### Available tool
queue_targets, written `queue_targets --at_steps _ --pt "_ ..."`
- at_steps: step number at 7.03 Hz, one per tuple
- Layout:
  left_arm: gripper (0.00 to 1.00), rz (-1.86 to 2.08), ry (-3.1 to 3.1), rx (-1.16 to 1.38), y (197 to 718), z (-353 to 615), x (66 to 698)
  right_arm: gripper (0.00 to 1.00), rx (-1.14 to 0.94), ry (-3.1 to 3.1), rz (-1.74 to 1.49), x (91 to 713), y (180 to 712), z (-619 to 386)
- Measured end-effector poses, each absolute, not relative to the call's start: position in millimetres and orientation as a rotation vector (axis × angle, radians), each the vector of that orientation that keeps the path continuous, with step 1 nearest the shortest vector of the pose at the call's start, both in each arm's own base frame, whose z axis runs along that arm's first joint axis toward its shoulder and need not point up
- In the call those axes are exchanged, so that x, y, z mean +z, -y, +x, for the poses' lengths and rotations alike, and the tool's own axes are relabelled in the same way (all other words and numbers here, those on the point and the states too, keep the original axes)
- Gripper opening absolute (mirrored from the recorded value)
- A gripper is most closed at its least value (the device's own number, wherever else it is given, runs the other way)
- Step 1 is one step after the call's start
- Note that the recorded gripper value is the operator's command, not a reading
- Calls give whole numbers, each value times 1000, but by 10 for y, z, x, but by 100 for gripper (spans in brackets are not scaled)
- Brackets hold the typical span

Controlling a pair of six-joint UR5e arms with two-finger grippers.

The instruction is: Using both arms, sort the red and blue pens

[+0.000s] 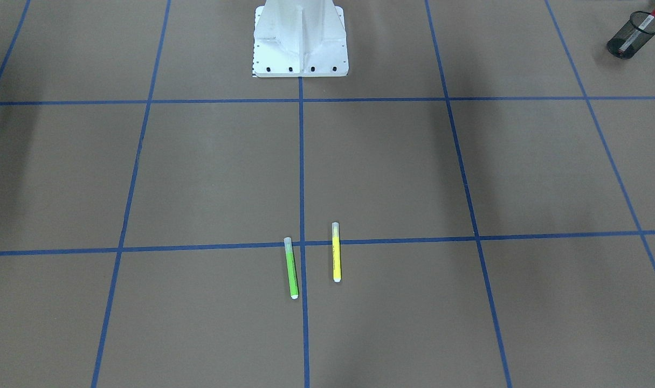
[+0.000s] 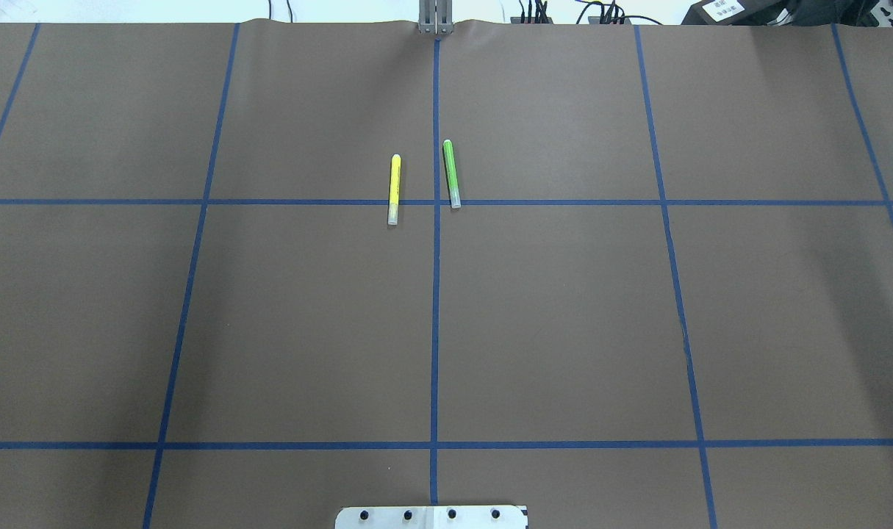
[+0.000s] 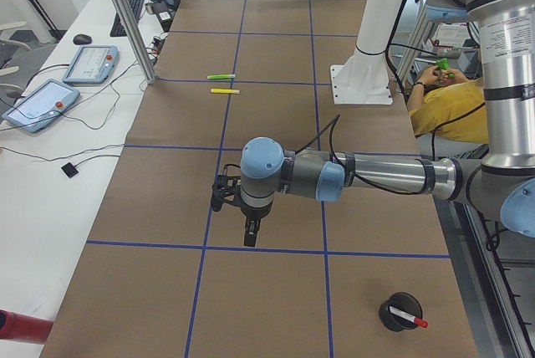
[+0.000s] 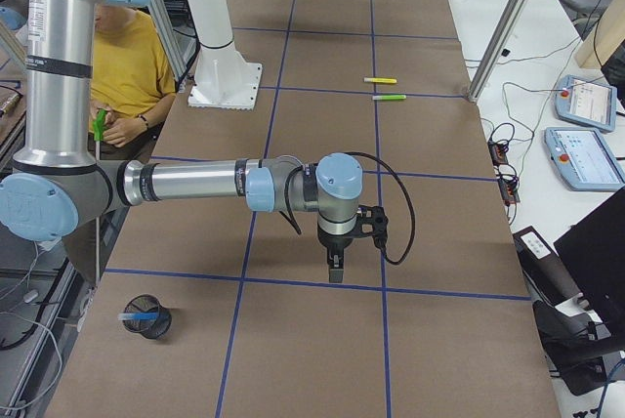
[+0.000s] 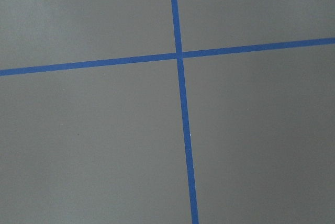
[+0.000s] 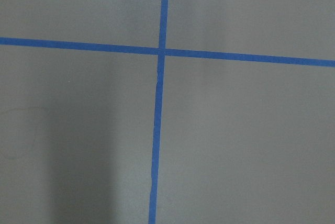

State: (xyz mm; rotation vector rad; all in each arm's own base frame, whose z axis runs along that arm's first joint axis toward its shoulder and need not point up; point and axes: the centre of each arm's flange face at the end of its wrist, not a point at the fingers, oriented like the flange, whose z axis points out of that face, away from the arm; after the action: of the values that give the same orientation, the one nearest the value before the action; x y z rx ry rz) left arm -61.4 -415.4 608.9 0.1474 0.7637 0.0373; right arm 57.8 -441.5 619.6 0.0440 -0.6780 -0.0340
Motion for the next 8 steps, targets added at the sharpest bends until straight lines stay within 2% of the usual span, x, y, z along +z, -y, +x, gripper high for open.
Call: queue_targets --at_steps 8 --pt "100 146 -765 37 4125 -614 6087 100 -32 679 43 6201 4411 578"
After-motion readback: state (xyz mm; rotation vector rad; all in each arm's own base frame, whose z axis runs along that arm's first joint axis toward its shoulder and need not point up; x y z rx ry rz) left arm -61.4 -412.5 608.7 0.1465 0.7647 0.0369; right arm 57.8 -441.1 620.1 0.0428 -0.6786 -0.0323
